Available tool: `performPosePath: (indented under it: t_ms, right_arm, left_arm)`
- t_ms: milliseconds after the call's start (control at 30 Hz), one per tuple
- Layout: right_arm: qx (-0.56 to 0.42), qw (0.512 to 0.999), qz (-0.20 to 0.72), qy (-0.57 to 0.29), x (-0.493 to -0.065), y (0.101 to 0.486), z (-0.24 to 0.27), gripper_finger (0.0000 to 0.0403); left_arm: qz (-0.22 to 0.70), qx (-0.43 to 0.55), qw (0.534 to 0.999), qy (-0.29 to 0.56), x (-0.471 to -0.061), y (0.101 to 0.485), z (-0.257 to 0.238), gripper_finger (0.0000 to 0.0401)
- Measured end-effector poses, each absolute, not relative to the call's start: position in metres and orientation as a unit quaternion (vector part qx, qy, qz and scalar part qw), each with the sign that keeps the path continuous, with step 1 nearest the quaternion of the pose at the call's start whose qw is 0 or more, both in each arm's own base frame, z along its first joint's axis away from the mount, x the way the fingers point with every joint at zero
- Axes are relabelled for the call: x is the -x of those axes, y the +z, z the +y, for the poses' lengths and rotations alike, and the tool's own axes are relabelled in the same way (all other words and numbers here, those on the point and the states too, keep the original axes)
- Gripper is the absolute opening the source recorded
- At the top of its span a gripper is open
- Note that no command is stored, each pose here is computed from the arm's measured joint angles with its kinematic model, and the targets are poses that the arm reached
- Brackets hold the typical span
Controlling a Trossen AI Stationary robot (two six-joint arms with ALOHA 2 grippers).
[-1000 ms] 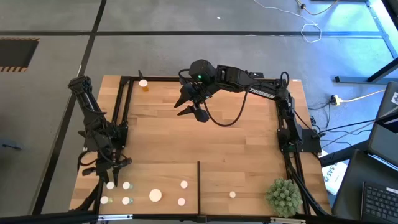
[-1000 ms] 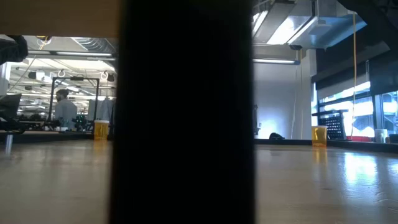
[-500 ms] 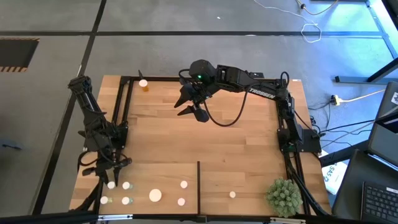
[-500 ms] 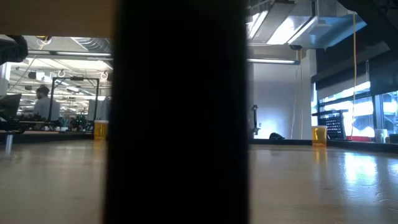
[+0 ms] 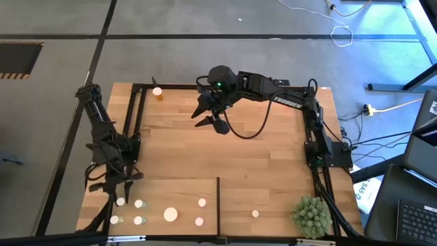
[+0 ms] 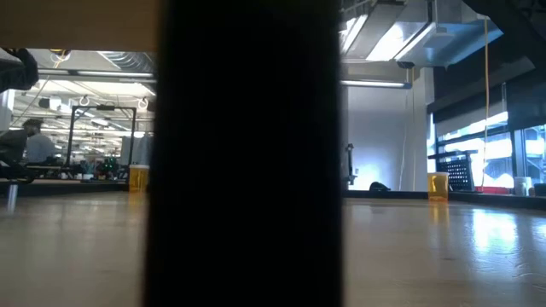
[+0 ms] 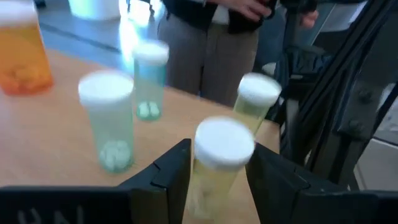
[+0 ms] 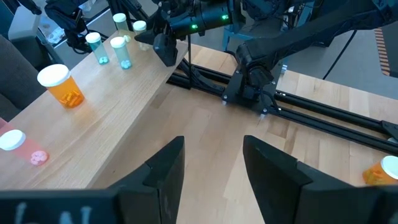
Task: Pick and place medicine bottles onto shelf by color
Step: Put the top right yellow pill bottle on the shelf aligned with the other yellow pill bottle, then put the blue pill bottle on the shelf aligned with the other blue pill bottle
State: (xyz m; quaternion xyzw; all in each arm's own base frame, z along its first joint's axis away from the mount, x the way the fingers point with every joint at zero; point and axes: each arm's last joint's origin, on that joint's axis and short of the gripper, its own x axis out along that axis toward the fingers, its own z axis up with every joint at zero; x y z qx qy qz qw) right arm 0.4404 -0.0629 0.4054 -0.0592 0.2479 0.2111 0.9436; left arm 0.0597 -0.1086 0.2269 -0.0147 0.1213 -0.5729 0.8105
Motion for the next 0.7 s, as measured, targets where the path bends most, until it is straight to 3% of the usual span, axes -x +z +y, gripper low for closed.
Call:
performPosePath:
  t_ms: [700]
  right_arm:
    - [0.059, 0.944, 0.248, 0.211, -0.440, 0.405, -0.063, 0.0166]
  left_arm:
    - [-0.006, 0.069, 0.804, -0.591, -0.057, 0.254, -0.106, 0.0142]
